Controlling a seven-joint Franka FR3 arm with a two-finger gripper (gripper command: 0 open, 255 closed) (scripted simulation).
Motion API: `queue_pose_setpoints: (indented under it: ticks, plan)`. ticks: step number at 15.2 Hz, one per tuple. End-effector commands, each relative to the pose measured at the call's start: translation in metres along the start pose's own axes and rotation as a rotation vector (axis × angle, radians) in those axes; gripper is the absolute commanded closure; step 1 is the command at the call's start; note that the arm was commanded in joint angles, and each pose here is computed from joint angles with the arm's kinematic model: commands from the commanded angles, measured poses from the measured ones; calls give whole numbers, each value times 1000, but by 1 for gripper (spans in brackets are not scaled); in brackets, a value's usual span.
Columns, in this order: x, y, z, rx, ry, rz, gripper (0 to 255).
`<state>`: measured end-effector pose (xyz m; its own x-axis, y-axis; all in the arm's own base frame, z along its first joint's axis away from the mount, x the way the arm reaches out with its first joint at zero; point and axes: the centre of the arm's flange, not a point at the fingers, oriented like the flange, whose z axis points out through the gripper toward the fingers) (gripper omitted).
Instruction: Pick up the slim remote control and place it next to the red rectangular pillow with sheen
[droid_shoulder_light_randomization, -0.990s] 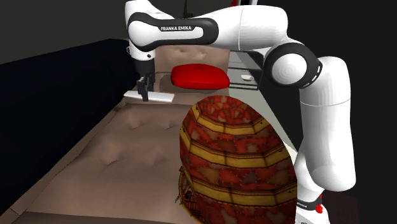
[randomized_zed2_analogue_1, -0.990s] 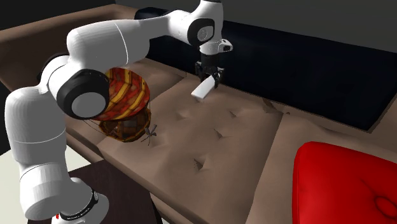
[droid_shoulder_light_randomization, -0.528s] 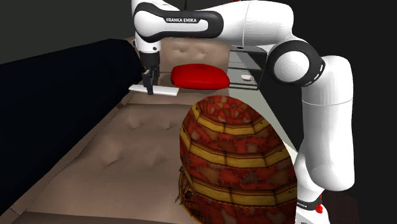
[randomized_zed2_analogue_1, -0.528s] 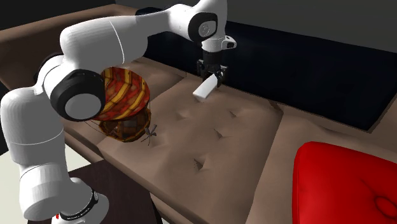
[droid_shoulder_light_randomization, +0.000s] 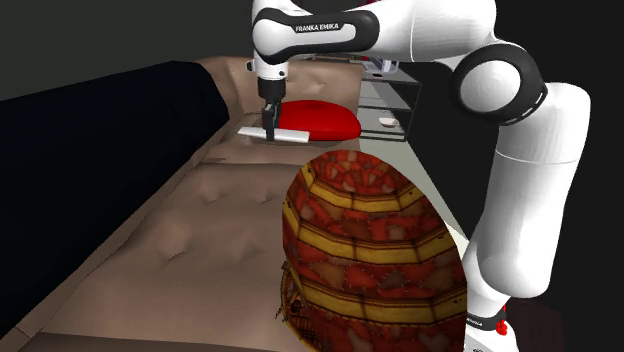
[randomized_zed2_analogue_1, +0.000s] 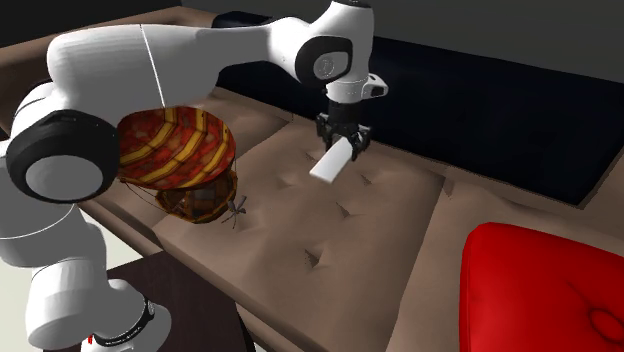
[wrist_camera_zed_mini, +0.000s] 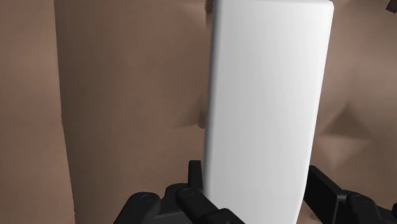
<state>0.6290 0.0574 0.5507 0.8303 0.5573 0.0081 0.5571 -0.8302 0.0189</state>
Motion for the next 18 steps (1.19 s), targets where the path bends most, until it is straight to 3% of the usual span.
queue_pose_setpoints:
  ticks: [1, 18]
  plan:
    - [-20, 21, -1, 0, 0, -1, 255]
    - [-181, 177, 0, 0, 0, -1, 255]
